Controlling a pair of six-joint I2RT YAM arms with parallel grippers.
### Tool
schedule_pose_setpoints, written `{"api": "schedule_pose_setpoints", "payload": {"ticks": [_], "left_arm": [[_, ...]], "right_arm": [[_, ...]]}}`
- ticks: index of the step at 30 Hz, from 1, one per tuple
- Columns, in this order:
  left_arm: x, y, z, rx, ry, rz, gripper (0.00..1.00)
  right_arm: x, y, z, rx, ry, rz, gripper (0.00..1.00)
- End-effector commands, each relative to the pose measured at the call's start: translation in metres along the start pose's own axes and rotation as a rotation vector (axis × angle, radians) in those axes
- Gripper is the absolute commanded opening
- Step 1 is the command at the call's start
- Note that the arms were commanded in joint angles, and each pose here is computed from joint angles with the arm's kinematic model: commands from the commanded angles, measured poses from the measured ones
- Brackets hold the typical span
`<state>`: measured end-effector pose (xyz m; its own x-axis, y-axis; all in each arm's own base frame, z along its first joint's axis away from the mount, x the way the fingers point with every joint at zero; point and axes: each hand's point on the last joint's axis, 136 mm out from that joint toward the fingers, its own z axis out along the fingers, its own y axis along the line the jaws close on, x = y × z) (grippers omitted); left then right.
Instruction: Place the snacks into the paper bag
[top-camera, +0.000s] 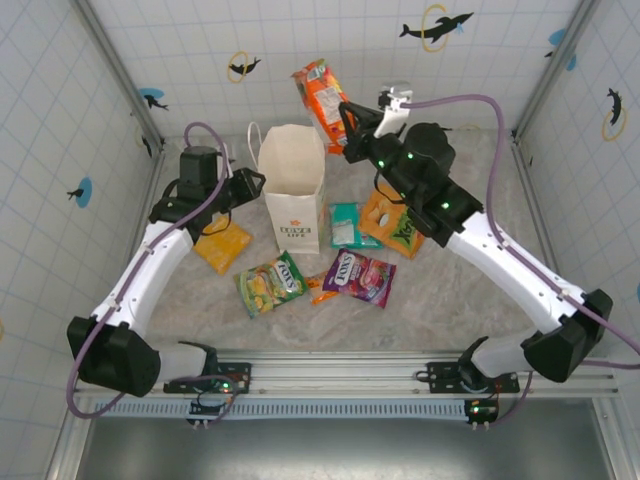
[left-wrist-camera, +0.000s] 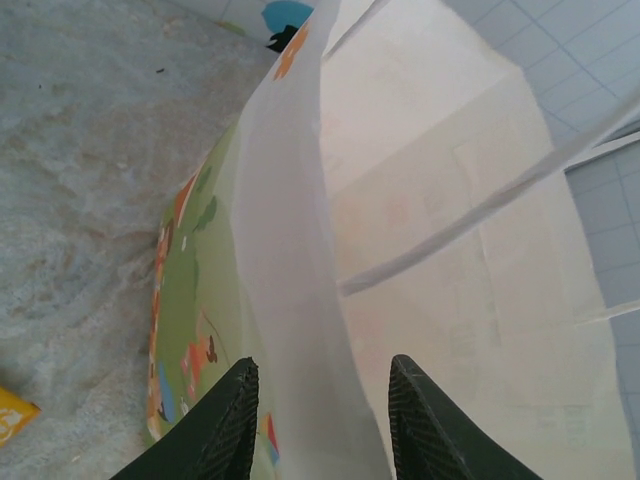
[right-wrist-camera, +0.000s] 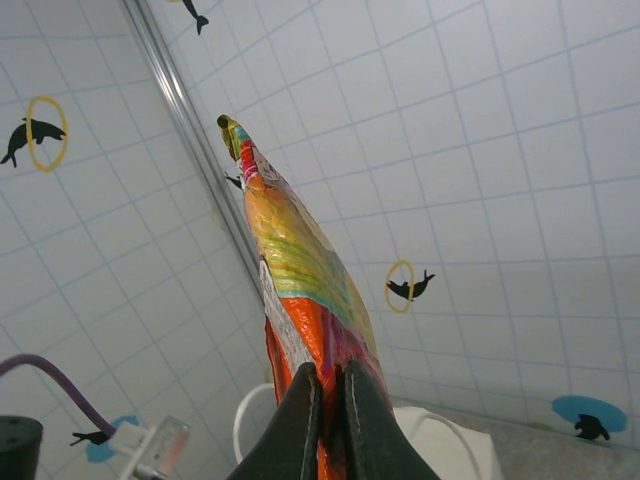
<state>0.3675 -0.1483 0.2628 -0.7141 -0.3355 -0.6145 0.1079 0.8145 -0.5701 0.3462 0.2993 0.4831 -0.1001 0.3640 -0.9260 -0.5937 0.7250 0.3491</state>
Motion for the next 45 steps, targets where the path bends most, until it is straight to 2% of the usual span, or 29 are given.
{"api": "schedule_pose_setpoints", "payload": {"ticks": [1,8,13,19,27,36,37,41,43,45], "left_arm": [[0.002,-0.004,0.006,0.031,0.001,-0.014,0.35],[-0.002,-0.009,0.008,0.069,-0.026,-0.027,0.27],[-0.005,-0.01,0.01,0.077,-0.038,-0.033,0.21],[-0.003,-0.01,0.014,0.09,-0.037,-0.041,0.17],[-0.003,-0.009,0.016,0.09,-0.034,-0.045,0.17],[-0.002,-0.009,0.016,0.087,-0.029,-0.044,0.17],[-0.002,-0.009,0.016,0.088,-0.031,-0.042,0.17],[-0.001,-0.008,0.017,0.086,-0.025,-0.042,0.16],[0.0,-0.008,0.017,0.086,-0.021,-0.04,0.16],[0.0,-0.008,0.017,0.085,-0.022,-0.037,0.16]], "right_arm": [[-0.048,0.023,0.005,-0.039,-0.168,0.075,0.0],[-0.016,0.033,0.034,-0.041,-0.129,0.155,0.0],[0.017,0.024,0.047,0.019,-0.089,0.182,0.0],[0.05,0.009,0.054,0.098,-0.055,0.189,0.0],[0.088,0.002,0.063,0.128,0.012,0.199,0.0],[0.108,-0.001,0.068,0.141,0.06,0.199,0.0],[0.109,0.001,0.068,0.135,0.066,0.199,0.03],[0.104,0.006,0.069,0.12,0.086,0.194,0.29],[0.1,0.008,0.067,0.116,0.081,0.188,0.36],[0.095,0.008,0.063,0.115,0.075,0.176,0.39]]}}
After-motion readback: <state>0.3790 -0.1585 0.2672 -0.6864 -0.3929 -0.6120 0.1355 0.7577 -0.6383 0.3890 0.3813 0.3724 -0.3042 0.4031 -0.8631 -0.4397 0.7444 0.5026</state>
